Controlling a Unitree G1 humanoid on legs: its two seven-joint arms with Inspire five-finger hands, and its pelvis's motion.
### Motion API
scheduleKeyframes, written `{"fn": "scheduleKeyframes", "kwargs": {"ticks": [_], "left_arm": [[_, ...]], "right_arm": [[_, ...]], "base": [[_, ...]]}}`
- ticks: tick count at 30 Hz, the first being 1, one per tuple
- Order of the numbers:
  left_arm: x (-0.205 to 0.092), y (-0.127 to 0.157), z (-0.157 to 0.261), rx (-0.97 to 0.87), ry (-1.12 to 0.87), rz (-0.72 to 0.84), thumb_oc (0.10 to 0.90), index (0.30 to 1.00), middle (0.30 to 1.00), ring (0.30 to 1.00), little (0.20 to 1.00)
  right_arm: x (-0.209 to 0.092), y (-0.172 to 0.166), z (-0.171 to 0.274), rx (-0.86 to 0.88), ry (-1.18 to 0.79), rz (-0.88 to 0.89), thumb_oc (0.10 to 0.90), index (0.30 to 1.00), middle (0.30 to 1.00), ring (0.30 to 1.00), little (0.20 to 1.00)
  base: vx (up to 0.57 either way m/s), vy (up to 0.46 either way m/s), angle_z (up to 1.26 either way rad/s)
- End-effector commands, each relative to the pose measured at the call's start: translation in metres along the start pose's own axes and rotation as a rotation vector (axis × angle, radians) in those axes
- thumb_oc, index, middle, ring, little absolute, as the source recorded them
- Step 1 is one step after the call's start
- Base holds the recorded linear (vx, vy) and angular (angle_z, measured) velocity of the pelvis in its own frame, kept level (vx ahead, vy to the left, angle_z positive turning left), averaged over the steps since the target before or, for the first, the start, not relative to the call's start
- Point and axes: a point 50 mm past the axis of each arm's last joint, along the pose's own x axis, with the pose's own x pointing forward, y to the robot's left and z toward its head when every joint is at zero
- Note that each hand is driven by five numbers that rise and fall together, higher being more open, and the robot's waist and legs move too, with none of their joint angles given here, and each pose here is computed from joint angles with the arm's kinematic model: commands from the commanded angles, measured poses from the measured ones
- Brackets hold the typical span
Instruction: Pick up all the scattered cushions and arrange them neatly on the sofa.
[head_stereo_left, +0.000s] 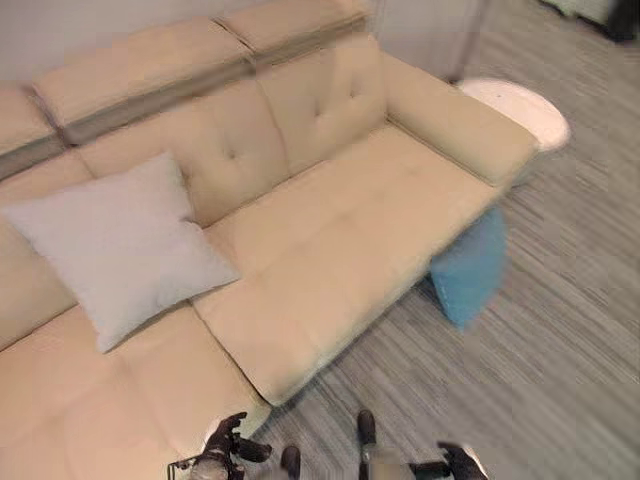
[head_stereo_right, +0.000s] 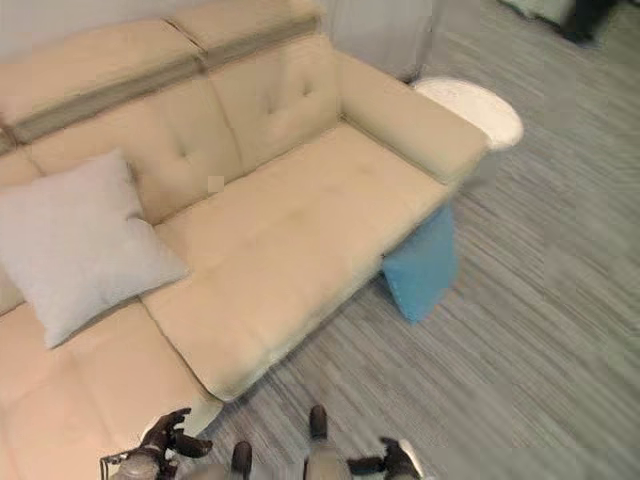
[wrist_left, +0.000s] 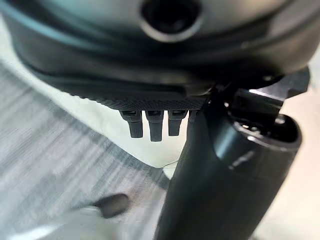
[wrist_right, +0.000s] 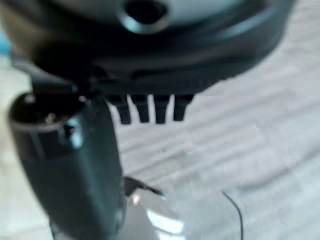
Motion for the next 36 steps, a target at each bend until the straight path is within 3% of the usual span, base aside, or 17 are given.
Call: {"fn": "scheduleKeyframes", "kwargs": {"ticks": [1,9,24,36], "left_arm": [[0.000,0.013,0.002,0.011,-0.038,0.043,0.800,0.900,0.900,0.900,0.900],[-0.001,0.021,-0.002,-0.071,-0.027,0.089,0.800,0.900,0.900,0.900,0.900],[0.000,-0.013,0.027,-0.039,-0.114,-0.011,0.800,0.900,0.900,0.900,0.900],[0.001,-0.001,0.020,-0.023,-0.085,0.024,0.800,0.900,0.900,0.900,0.900]], "right_arm": [[0.002,-0.028,-0.007,-0.049,-0.013,-0.077,0.800,0.900,0.900,0.900,0.900],[0.003,-0.030,0.004,-0.057,-0.051,-0.091,0.800,0.900,0.900,0.900,0.900],[0.000,-0.045,-0.018,0.057,0.020,-0.181,0.800,0.900,0.900,0.900,0.900],[0.002,-0.034,-0.006,0.021,0.007,-0.150,0.800,0.900,0.900,0.900,0.900]], "base": [[-0.15,0.055,-0.74],[-0.08,-0.065,-0.88],[0.08,-0.107,-0.39],[0.29,0.105,-0.57]]}}
